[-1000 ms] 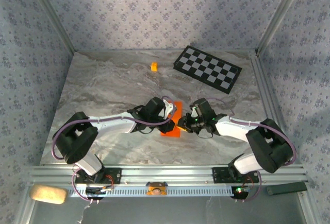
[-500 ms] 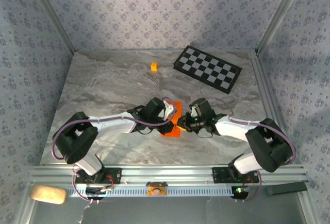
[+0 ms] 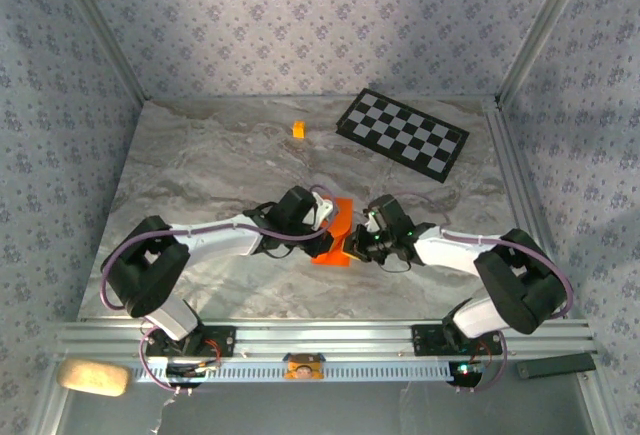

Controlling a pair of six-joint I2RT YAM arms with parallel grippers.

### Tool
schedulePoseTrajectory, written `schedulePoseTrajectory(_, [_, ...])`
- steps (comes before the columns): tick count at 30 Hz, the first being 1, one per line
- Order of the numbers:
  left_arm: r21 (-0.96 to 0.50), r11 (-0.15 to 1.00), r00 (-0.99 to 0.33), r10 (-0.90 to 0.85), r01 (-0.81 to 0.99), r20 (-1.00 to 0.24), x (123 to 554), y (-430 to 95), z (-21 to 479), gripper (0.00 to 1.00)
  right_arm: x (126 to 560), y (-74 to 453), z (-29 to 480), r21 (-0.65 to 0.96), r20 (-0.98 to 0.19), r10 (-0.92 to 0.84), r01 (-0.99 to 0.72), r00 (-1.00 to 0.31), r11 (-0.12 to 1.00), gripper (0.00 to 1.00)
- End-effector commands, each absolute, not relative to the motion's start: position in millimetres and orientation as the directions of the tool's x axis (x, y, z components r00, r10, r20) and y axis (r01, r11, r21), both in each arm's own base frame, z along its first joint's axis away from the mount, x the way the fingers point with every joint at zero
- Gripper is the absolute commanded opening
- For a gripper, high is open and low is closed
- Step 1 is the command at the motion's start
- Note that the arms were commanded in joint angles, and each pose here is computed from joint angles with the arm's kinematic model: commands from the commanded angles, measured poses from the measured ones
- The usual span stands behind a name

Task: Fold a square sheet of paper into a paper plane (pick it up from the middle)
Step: Fold the triangle a second time at the center of the table.

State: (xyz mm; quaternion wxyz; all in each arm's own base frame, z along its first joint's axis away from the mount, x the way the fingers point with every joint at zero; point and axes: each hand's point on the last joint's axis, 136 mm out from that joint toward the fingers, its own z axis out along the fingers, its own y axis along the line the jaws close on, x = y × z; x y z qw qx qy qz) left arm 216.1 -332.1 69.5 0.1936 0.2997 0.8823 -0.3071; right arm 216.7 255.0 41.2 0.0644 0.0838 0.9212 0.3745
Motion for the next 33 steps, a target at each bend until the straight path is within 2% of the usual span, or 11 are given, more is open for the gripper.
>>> schedulePoseTrajectory(1, [-0.442, 0.626, -0.752, 0.404, 0.643, -0.521, 214.4, -331.8, 74.6, 0.00, 216.0, 253.8, 33.3, 0.662, -0.060, 0.184, 0.099, -0.981, 0.743, 0.06])
schedulePoseTrajectory(7, [-0.443, 0.629, -0.756, 0.405, 0.639, -0.514, 214.8, -333.0, 73.6, 0.00, 210.8, 249.2, 14.8, 0.601, -0.049, 0.146, 0.088, -0.988, 0.795, 0.04])
schedulePoseTrajectory(12, [-0.496, 0.619, -0.785, 0.379, 0.609, -0.490, 216.0, -337.4, 74.5, 0.00, 205.9, 220.5, 3.4, 0.448, -0.061, 0.101, 0.063, -0.993, 0.892, 0.03])
schedulePoseTrajectory(15, [-0.521, 0.612, -0.800, 0.385, 0.595, -0.461, 214.8, -343.4, 72.6, 0.00, 207.0, 209.7, 3.4, 0.419, -0.055, 0.084, 0.053, -0.995, 0.907, 0.03])
schedulePoseTrajectory(20, [-0.557, 0.618, -0.828, 0.341, 0.555, -0.445, 219.4, -350.9, 71.0, 0.00, 216.5, 210.5, 16.1, 0.462, -0.075, 0.060, 0.019, -0.995, 0.887, 0.05])
schedulePoseTrajectory(27, [-0.552, 0.640, -0.838, 0.314, 0.534, -0.446, 225.6, -351.6, 69.5, 0.00, 225.6, 240.3, 43.8, 0.592, -0.112, 0.055, -0.022, -0.992, 0.806, 0.08])
schedulePoseTrajectory(33, [-0.541, 0.650, -0.838, 0.325, 0.534, -0.438, 222.1, -345.9, 66.2, 0.00, 226.4, 244.3, 33.9, 0.595, -0.088, 0.069, 0.003, -0.994, 0.804, 0.08])
